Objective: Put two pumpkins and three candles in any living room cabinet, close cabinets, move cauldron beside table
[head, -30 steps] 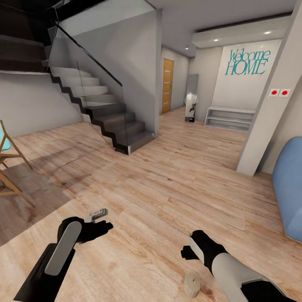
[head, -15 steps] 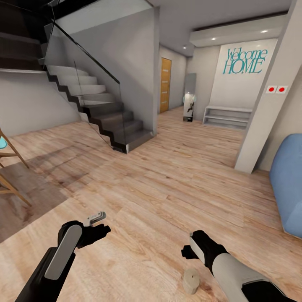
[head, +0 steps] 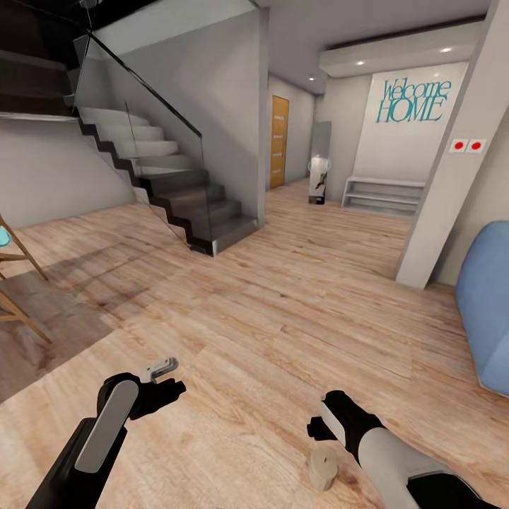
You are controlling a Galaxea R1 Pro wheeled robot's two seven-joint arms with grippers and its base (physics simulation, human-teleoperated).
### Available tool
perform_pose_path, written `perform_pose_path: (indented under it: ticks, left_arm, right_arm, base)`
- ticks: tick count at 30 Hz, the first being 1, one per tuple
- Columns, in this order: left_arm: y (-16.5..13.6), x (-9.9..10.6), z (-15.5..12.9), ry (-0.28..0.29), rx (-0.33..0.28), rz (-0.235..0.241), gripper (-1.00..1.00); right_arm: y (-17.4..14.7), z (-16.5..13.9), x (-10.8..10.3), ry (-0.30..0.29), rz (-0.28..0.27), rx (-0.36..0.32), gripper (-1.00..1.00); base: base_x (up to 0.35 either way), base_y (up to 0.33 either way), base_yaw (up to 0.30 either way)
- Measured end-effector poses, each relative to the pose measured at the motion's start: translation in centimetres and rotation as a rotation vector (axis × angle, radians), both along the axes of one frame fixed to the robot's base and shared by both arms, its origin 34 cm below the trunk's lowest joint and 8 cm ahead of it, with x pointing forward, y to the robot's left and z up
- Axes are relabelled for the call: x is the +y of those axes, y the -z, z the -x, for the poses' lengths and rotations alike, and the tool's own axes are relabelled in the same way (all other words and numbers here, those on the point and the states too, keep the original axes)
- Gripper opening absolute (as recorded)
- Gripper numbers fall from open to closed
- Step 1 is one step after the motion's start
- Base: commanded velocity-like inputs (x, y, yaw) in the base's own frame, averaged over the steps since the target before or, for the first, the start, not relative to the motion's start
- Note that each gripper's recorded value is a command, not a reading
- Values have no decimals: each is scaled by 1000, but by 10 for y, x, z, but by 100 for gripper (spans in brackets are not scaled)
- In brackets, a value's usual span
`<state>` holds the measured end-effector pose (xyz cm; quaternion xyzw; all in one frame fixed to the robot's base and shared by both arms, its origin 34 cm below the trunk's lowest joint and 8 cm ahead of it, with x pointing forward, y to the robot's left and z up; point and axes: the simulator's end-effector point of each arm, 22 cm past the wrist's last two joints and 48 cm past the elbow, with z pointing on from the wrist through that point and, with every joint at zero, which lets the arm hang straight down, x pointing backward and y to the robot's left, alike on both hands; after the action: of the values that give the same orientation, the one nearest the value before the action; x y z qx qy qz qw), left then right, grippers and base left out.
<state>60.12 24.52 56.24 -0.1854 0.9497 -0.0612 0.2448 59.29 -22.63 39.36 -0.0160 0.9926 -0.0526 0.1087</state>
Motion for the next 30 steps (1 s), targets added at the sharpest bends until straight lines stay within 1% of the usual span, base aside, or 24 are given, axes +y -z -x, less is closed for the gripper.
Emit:
perform_pose_path:
  ticks: [13, 16, 22, 25, 30]
  left_arm:
    - [29, -2, 7, 2, 1, 7, 100]
    - [35, -3, 9, 3, 1, 9, 100]
    - [49, -4, 12, 3, 1, 10, 100]
    - [55, -4, 14, 3, 0, 11, 100]
    - [65, -4, 16, 3, -2, 11, 100]
  right_arm:
    - [25, 2, -1, 0, 2, -7, 100]
    - [19, -13, -3, 2, 4, -26, 100]
    - [20, -26, -4, 3, 7, -41, 100]
    - [6, -49, -15, 12, 18, -77, 100]
    - [5, -61, -18, 14, 21, -98, 100]
  base:
    - [0, 0, 0]
    - [0, 0, 0]
    - [0, 0, 0]
    - [0, 0, 0]
    - [0, 0, 0]
